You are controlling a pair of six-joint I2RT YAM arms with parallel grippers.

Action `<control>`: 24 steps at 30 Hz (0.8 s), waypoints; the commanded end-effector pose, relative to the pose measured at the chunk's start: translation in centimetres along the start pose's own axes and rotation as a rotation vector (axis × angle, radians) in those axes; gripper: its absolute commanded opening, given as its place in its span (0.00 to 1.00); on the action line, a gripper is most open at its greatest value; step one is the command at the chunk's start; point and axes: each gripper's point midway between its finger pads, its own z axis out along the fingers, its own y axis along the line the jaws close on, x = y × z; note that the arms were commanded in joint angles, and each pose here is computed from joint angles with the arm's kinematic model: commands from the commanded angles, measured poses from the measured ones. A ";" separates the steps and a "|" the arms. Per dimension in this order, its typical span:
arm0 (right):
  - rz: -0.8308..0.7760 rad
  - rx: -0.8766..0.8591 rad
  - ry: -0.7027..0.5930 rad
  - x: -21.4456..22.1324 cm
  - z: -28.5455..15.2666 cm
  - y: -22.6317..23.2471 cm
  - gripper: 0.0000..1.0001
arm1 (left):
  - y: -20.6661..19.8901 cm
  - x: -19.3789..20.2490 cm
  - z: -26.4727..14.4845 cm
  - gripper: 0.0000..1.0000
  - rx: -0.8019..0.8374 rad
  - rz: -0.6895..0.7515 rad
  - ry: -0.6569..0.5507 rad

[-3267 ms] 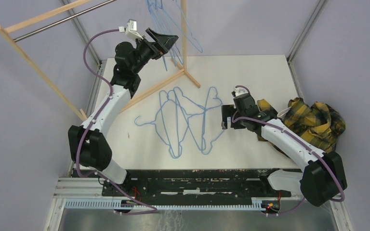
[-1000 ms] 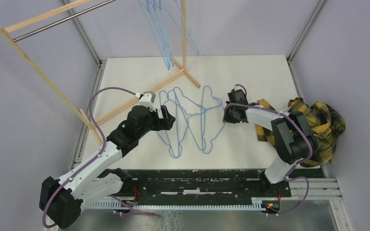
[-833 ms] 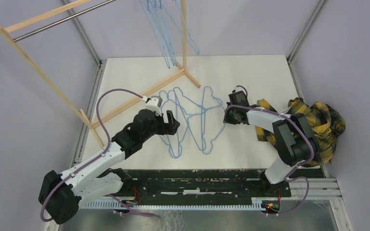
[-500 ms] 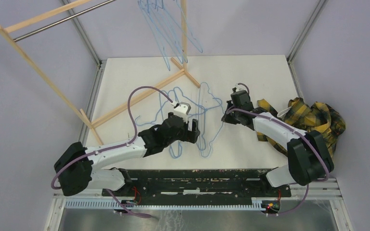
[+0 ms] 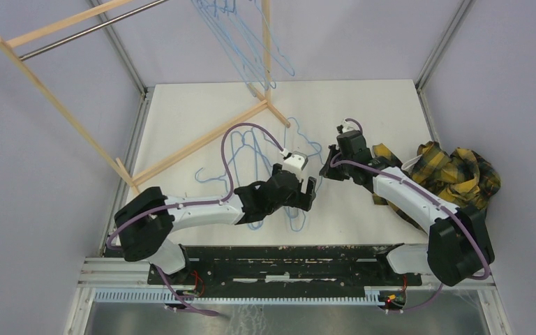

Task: Organize the hangers

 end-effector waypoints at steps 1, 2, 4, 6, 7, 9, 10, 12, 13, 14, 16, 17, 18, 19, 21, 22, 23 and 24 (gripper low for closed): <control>-0.002 -0.071 -0.077 -2.6 -2.3 2.4 0.01 | -1.8 -1.5 1.1 0.92 0.020 0.031 -0.059; -0.006 -0.075 -0.078 -2.7 -2.6 2.5 0.01 | -1.8 -1.0 1.4 0.92 0.016 0.033 -0.048; -0.015 -0.085 -0.083 -3.0 -3.3 2.8 0.01 | -2.0 -0.1 1.8 0.92 0.018 0.031 -0.033; -0.020 -0.099 -0.088 -3.3 -4.0 3.2 0.01 | -2.4 0.7 2.2 0.92 0.025 0.032 -0.020; -0.022 -0.108 -0.089 -3.4 -4.3 3.4 0.01 | -2.7 1.1 2.4 0.92 0.030 0.035 -0.016; -0.025 -0.131 -0.087 -3.5 -4.8 4.0 0.01 | -3.1 1.8 2.8 0.92 0.029 0.048 -0.003; -0.025 -0.141 -0.086 -3.7 -5.1 4.2 0.01 | -3.2 2.2 3.0 0.92 0.026 0.055 0.004; -0.028 -0.157 -0.087 -3.8 -5.7 4.7 0.01 | -3.1 3.1 3.4 0.91 0.016 0.063 0.021; -0.031 -0.165 -0.088 -4.0 -6.1 4.9 0.01 | -2.9 3.6 3.5 0.91 0.008 0.064 0.029; -0.034 -0.173 -0.088 -4.0 -6.4 5.0 0.01 | -2.6 4.0 3.6 0.90 -0.003 0.064 0.034; -0.042 -0.198 -0.072 -3.9 -6.9 5.6 0.01 | -2.2 4.5 3.8 0.84 -0.017 0.062 0.033; -0.043 -0.207 -0.062 -3.7 -7.0 5.7 0.01 | -2.1 4.6 3.9 0.74 -0.018 0.063 0.031; -0.041 -0.213 -0.055 -3.6 -7.1 5.8 0.01 | -2.1 4.5 3.9 0.62 -0.017 0.062 0.028; -0.041 -0.217 -0.051 -3.5 -7.1 5.8 0.01 | -2.1 4.5 3.9 0.47 -0.017 0.061 0.026; -0.039 -0.220 -0.049 -3.2 -7.3 5.8 0.01 | -2.0 4.4 3.9 0.06 -0.027 0.060 0.023; -0.039 -0.219 -0.050 -3.2 -7.4 5.7 0.01 | -1.8 4.4 3.7 0.03 -0.034 0.059 0.025; -0.038 -0.217 -0.051 -3.1 -7.5 5.6 0.01 | -1.6 4.4 3.6 0.03 -0.040 0.060 0.026; -0.040 -0.214 -0.052 -3.0 -7.6 5.5 0.01 | -1.2 4.4 3.3 0.03 -0.060 0.058 0.026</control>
